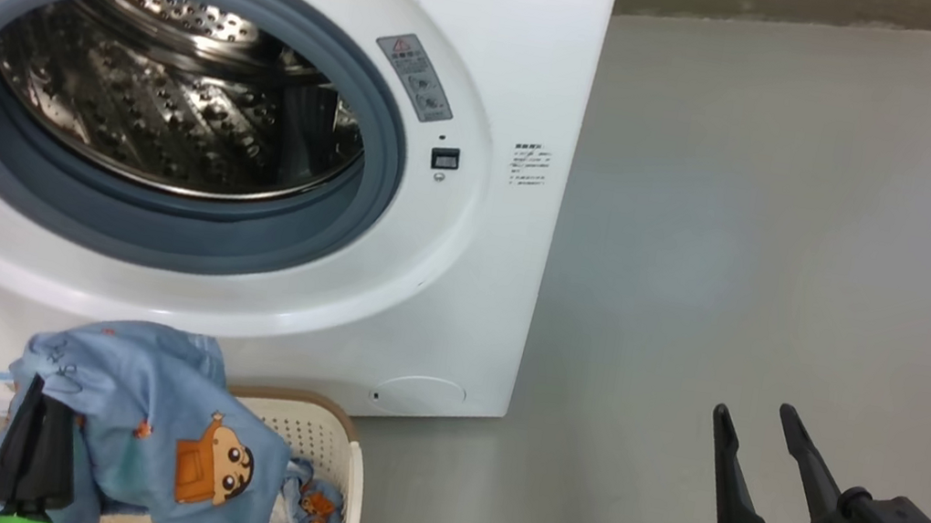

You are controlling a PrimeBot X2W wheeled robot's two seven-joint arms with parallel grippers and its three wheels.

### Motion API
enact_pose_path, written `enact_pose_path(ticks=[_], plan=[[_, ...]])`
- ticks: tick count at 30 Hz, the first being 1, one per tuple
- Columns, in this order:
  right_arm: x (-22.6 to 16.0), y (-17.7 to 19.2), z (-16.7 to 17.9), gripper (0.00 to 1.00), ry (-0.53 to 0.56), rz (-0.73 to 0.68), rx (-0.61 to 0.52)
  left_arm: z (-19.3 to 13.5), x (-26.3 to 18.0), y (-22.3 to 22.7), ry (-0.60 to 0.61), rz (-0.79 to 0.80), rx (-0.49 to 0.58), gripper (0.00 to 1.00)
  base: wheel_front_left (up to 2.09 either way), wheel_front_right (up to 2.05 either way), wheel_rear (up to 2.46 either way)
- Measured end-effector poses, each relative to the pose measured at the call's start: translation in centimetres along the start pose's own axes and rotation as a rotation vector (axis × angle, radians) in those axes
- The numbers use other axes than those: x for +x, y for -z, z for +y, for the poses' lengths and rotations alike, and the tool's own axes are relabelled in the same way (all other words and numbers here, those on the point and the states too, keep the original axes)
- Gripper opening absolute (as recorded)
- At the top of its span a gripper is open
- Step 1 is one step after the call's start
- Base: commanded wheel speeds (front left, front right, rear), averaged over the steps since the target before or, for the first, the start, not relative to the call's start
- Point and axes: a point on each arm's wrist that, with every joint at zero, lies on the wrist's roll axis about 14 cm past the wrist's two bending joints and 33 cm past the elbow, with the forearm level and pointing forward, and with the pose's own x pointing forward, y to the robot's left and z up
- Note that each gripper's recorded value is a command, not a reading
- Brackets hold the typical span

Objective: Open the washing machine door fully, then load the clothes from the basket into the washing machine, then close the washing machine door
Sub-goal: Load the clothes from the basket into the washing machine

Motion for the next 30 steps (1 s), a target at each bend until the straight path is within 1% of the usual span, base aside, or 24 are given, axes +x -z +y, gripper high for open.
enact_pose_path(ticks=[4, 10, 18, 25, 30], plan=[[-0.7, -0.1, -0.4, 1.0, 0.01, 0.0, -0.011, -0.1, -0.3, 0.0, 0.004, 0.002, 0.001, 0.0, 0.0, 0.0, 0.0], [-0.8, -0.5, -0.4, 1.0, 0.011, -0.012, -0.019, -0.3, -0.5, 0.2, 0.006, 0.009, 0.007, 0.0, 0.0, 0.0, 0.0], [-0.6, 0.9, -0.6, 1.0, 0.017, 0.028, -0.017, -1.1, 0.4, 1.6, 0.022, 0.043, -0.002, 0.0, 0.0, 0.0, 0.0], [-0.1, 2.8, -1.0, 1.0, 0.027, 0.081, -0.018, -2.1, 4.7, 1.7, 0.049, 0.011, -0.026, 0.0, 0.0, 0.0, 0.0], [1.2, 3.5, -1.3, 1.0, 0.03, 0.095, -0.018, -2.3, 8.7, 1.6, 0.053, -0.027, -0.032, 0.0, 0.0, 0.0, 0.0]])
